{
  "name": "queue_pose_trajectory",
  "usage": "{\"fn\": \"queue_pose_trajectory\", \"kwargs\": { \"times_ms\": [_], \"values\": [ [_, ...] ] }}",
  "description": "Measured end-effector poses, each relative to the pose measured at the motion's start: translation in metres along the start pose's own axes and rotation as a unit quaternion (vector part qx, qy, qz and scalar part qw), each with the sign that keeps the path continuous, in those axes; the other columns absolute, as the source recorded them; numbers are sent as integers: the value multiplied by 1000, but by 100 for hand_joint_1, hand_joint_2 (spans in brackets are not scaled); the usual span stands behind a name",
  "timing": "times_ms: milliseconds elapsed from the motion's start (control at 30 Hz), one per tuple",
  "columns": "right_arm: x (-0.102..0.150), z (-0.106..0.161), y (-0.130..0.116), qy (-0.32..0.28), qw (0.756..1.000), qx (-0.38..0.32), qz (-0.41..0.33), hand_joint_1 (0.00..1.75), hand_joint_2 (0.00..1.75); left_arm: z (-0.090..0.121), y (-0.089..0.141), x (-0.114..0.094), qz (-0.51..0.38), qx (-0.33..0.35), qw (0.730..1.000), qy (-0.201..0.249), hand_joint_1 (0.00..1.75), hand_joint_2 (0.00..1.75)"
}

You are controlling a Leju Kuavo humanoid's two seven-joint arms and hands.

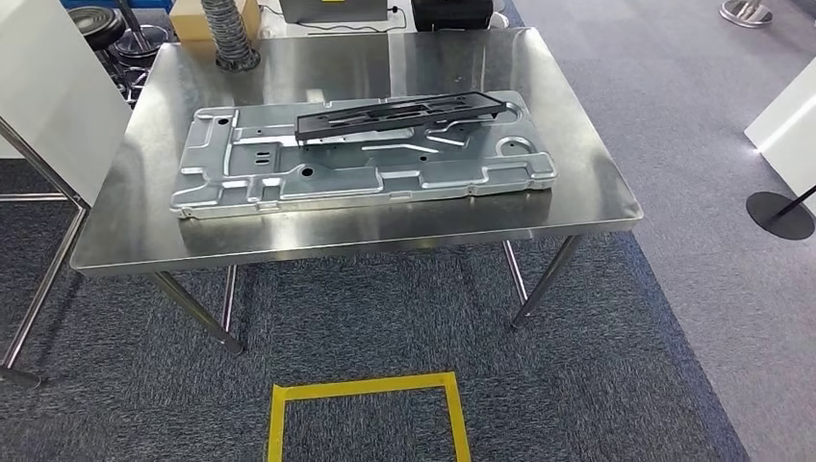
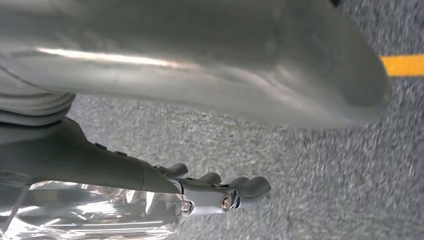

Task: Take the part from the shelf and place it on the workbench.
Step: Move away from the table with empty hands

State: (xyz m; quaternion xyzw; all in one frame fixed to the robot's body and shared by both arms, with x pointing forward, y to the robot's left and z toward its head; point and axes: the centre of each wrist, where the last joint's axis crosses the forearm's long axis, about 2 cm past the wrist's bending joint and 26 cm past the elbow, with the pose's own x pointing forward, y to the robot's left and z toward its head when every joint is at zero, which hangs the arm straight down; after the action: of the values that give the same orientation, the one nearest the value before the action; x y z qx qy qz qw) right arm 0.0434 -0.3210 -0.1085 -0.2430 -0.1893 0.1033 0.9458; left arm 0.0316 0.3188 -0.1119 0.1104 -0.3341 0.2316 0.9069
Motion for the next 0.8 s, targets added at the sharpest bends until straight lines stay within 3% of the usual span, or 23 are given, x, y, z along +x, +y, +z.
{"fn": "queue_pose_trajectory", "kwargs": {
  "times_ms": [467, 800],
  "values": [
    [8, 1, 7, 28, 999, 35, 11, 0, 0, 0, 0, 0, -5, -3, 1000, 0, 0, 0],
    [7, 3, 10, 11, 999, 46, 18, 0, 0, -2, 1, 2, -12, 0, 1000, -4, 0, 0]
  ]
}}
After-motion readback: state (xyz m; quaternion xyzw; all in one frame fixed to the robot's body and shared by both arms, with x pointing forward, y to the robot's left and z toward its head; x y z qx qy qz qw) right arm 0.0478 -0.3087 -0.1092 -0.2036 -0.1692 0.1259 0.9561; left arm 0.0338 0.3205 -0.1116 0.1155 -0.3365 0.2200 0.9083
